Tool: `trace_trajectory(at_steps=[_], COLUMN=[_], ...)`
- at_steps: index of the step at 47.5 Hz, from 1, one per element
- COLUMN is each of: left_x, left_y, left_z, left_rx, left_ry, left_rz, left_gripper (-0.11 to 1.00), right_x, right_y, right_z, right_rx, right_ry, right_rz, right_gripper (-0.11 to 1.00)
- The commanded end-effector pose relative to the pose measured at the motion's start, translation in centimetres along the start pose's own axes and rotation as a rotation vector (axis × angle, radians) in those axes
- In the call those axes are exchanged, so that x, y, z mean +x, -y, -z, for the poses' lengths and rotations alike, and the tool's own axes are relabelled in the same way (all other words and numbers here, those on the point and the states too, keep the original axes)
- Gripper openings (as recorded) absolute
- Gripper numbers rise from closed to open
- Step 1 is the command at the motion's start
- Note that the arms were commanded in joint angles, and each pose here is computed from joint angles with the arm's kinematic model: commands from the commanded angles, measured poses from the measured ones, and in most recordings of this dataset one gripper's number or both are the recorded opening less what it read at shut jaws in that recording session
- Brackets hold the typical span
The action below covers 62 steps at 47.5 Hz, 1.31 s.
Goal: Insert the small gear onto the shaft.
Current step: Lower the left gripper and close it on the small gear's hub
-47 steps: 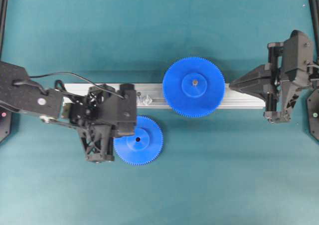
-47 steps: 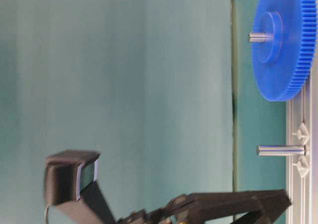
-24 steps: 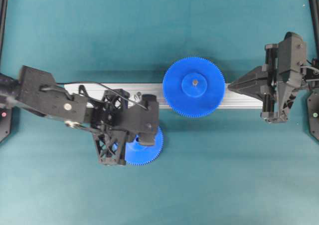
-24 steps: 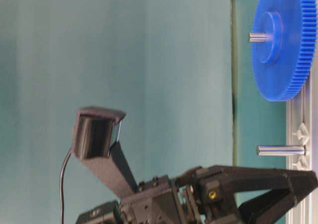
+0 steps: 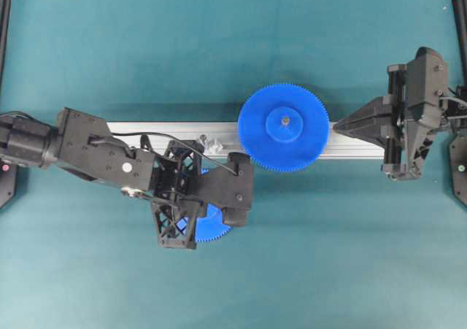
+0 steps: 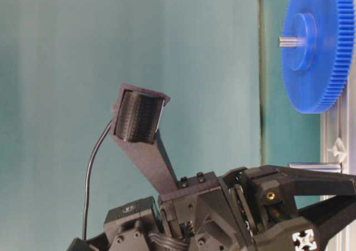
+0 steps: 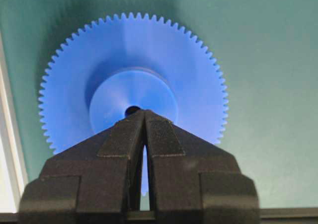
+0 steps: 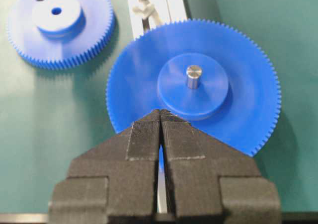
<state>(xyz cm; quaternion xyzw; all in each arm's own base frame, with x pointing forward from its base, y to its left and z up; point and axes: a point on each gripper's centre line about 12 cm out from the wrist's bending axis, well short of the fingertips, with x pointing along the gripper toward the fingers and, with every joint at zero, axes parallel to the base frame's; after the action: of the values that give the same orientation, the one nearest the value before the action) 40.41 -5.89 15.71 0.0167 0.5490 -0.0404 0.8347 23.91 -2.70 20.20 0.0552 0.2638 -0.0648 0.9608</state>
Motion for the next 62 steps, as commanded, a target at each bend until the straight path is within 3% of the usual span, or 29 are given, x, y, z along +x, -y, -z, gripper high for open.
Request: trace_trajectory(at_steps=[1, 19, 62], left_x=[-0.96, -0.86, -0.59], left_y=[0.23, 0.26, 0.25], left_z=[-0.96, -1.58, -1.27], left_rx=[0.007, 0.059, 0.051], left_ry=[0.023, -0.008, -0.047], left_rz=[0.002, 0.000, -0.001], left_gripper=[0.01, 0.01, 0.01], right_x=[-0.05, -0.05, -0.05], right_y=[-0.06, -0.06, -0.01], right_z=[-0.70, -0.70, -0.59], right_rx=[0.011, 0.011, 0.011], right_ry=[0.020, 0.020, 0.018], right_rz=[-0.002, -0.002, 0.000], right_gripper=[0.04, 0.04, 0.04])
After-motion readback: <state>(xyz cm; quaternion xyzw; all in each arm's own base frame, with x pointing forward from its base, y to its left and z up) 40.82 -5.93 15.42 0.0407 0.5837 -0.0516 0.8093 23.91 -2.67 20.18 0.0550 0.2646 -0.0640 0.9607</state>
